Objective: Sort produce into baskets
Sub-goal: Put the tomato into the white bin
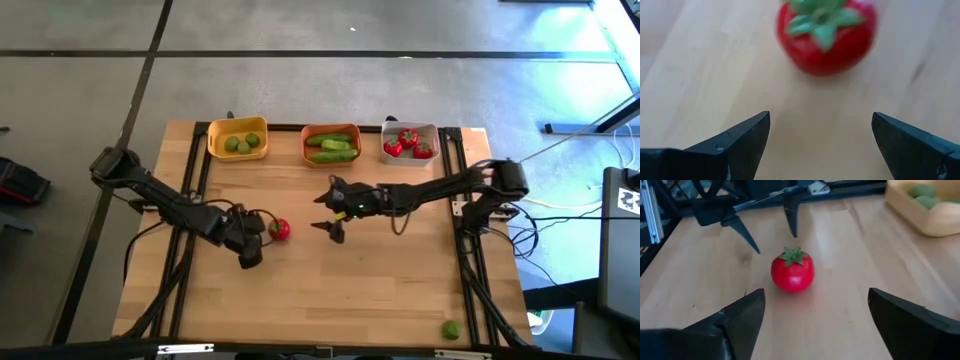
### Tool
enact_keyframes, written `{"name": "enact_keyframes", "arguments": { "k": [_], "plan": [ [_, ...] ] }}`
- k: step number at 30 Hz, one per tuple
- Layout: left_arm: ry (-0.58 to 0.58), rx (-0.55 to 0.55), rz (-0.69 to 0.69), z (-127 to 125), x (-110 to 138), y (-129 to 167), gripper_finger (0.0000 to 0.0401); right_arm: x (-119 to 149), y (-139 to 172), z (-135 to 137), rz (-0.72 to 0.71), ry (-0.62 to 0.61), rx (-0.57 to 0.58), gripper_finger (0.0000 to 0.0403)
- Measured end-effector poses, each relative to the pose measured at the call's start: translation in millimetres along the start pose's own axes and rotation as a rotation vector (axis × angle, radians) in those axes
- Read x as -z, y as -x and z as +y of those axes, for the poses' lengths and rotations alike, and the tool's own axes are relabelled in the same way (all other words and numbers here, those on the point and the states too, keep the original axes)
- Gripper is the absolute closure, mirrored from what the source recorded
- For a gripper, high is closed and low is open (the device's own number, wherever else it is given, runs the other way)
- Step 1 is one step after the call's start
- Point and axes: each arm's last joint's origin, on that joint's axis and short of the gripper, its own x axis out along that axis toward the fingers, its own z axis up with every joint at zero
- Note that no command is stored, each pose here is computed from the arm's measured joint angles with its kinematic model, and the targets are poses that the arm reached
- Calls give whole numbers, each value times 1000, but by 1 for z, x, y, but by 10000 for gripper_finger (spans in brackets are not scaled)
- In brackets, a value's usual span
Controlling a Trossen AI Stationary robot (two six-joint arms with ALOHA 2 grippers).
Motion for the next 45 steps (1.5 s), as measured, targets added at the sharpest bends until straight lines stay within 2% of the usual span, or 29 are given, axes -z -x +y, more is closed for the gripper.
{"name": "enact_keyframes", "arguments": {
  "k": [4, 9, 16, 23, 29, 37, 45],
  "plan": [
    [17, -22, -115, 3, 6, -11, 60, -9, -25, 2, 22, 29, -5, 40],
    [30, -47, -235, 7, 5, -20, 61, -22, -54, 5, 46, 58, -3, 38],
    [69, -62, -296, 15, 4, -30, 61, -31, -88, 7, 41, 52, -3, 38],
    [93, -67, -314, 22, 5, -36, 61, -18, -111, -2, 78, 24, -25, 38],
    [100, -89, -309, 28, 3, -39, 61, -10, -119, -20, 115, -59, -36, 38],
    [102, -98, -338, 33, -6, -41, 61, 3, -126, -23, 164, -96, -42, 38],
    [109, -103, -337, 34, -7, -42, 61, 17, -123, -27, 302, -98, 47, 38]
  ]
}}
